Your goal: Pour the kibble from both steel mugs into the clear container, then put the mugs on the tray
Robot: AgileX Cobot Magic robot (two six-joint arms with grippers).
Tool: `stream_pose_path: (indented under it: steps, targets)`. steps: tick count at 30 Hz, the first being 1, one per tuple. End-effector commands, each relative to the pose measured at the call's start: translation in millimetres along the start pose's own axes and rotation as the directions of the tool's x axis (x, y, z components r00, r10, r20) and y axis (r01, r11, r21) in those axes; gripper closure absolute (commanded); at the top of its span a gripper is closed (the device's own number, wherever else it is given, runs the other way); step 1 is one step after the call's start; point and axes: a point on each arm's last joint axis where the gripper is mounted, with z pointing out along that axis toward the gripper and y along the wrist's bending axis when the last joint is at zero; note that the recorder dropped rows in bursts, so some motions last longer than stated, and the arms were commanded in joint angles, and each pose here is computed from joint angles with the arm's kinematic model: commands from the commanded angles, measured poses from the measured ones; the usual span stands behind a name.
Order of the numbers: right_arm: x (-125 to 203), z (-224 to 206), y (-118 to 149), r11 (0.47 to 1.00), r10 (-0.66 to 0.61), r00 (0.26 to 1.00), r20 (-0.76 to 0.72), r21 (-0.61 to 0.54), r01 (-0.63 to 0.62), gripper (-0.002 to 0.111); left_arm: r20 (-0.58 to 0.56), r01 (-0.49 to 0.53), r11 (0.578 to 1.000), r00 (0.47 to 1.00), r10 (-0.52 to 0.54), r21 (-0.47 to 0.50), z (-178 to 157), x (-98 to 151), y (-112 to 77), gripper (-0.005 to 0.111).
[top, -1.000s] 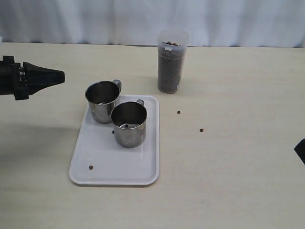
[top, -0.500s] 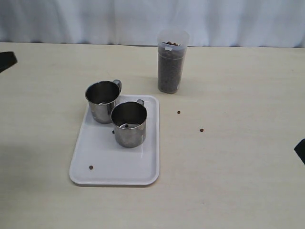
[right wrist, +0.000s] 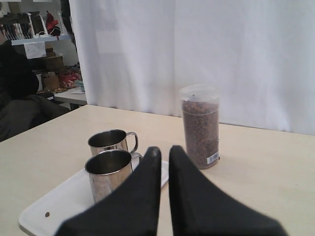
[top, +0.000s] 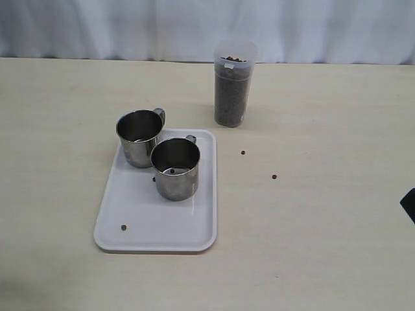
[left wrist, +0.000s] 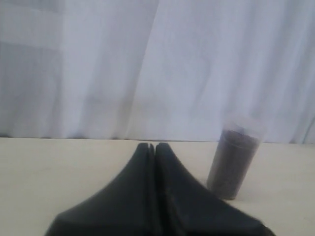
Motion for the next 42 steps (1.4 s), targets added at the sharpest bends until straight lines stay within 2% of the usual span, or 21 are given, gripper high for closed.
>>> stream_pose_path:
  steps: [1, 7, 10, 14, 17, 19, 33, 34, 38, 39, 40, 42]
  targets:
    - [2, 0, 0, 1.0, -0.003, 1.0, -0.004, -0.003, 0.003, 0.103, -0.005, -0.028, 0.998, 1.0, 0.028, -0.059, -9, 6, -9.9, 0.107]
    - [2, 0, 0, 1.0, -0.003, 1.0, -0.004, -0.003, 0.003, 0.103, 0.047, -0.044, 0.991, 0.998, 0.05, -0.125, -28, 0, -26.6, 0.107]
    - [2, 0, 0, 1.0, -0.003, 1.0, -0.004, -0.003, 0.003, 0.103, 0.063, -0.104, 0.986, 0.992, 0.112, -0.127, -40, -1, -34.9, 0.107]
    - [2, 0, 0, 1.0, -0.003, 1.0, -0.004, -0.003, 0.003, 0.103, 0.117, -0.117, 0.972, 0.983, 0.143, -0.205, -56, -2, -34.3, 0.107]
    - [2, 0, 0, 1.0, -0.003, 1.0, -0.004, -0.003, 0.003, 0.103, 0.175, -0.114, 0.968, 0.972, 0.154, -0.222, -65, 5, -35.1, 0.107]
    - [2, 0, 0, 1.0, -0.003, 1.0, -0.004, -0.003, 0.003, 0.103, 0.17, -0.079, 0.959, 0.977, 0.129, -0.272, -68, 6, -30.9, 0.107]
    - [2, 0, 0, 1.0, -0.003, 1.0, -0.004, -0.003, 0.003, 0.103, 0.164, -0.078, 0.951, 0.978, 0.131, -0.299, -70, 7, -28.6, 0.107]
    - [2, 0, 0, 1.0, -0.003, 1.0, -0.004, -0.003, 0.003, 0.103, 0.169, -0.062, 0.951, 0.979, 0.117, -0.301, -70, 7, -28.2, 0.107]
    - [2, 0, 0, 1.0, -0.003, 1.0, -0.004, -0.003, 0.003, 0.103, 0.243, 0.11, 0.937, 0.97, -0.027, -0.332, -72, 5, -22.4, 0.107]
    - [2, 0, 0, 1.0, -0.003, 1.0, -0.004, -0.003, 0.003, 0.103, 0.245, 0.107, 0.931, 0.969, -0.019, -0.35, -73, 4, -20.9, 0.107]
    - [2, 0, 0, 1.0, -0.003, 1.0, -0.004, -0.003, 0.003, 0.103, 0.26, 0.153, 0.922, 0.964, -0.06, -0.355, -73, 5, -19.3, 0.107]
    - [2, 0, 0, 1.0, -0.003, 1.0, -0.004, -0.003, 0.003, 0.103, 0.22, 0.129, 0.91, 0.975, -0.044, -0.393, -74, 8, -16.7, 0.107]
